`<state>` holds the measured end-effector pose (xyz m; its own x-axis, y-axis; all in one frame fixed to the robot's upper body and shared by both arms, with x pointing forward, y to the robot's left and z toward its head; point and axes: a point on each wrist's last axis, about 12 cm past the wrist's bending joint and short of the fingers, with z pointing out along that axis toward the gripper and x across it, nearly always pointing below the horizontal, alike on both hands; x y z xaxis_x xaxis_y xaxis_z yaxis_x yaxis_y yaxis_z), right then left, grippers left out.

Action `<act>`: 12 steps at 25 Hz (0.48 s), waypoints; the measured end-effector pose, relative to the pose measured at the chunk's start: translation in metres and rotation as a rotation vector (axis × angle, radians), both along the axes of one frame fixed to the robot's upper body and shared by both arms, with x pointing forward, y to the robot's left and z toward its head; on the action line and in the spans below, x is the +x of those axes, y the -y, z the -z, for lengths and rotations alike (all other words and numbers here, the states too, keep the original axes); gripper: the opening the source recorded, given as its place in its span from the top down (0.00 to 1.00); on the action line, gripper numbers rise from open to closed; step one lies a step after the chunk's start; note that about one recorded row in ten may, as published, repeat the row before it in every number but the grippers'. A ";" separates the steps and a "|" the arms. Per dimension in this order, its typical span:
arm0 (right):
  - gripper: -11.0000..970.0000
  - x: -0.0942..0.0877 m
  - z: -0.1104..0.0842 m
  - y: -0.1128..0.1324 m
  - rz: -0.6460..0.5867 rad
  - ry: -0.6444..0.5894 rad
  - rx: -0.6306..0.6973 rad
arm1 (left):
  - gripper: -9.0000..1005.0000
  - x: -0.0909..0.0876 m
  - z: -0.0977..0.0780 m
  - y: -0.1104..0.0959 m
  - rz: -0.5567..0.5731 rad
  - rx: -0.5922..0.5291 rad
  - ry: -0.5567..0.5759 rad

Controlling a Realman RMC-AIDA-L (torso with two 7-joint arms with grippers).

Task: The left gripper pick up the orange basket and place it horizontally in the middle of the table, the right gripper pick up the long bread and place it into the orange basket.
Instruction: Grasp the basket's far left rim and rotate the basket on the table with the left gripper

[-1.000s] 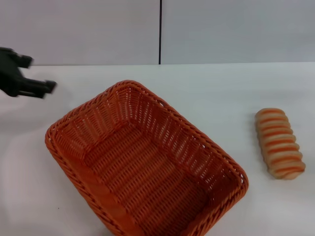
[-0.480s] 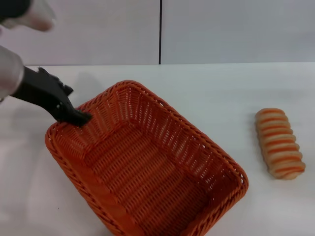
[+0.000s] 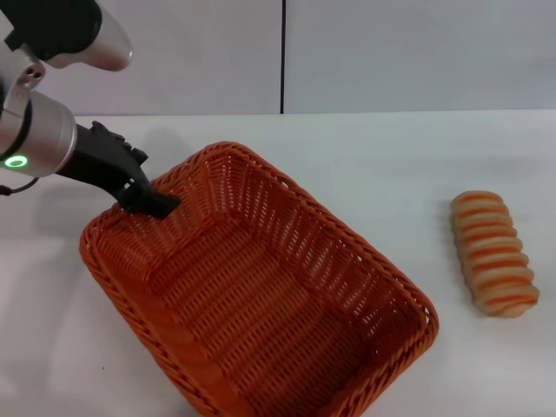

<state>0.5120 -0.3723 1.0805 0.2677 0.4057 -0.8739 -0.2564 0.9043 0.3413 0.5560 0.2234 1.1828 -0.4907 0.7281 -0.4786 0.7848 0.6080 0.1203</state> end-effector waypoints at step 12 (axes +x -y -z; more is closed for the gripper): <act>0.36 0.002 0.003 0.002 0.018 -0.035 0.000 | 0.23 0.008 0.019 -0.003 -0.011 0.033 -0.026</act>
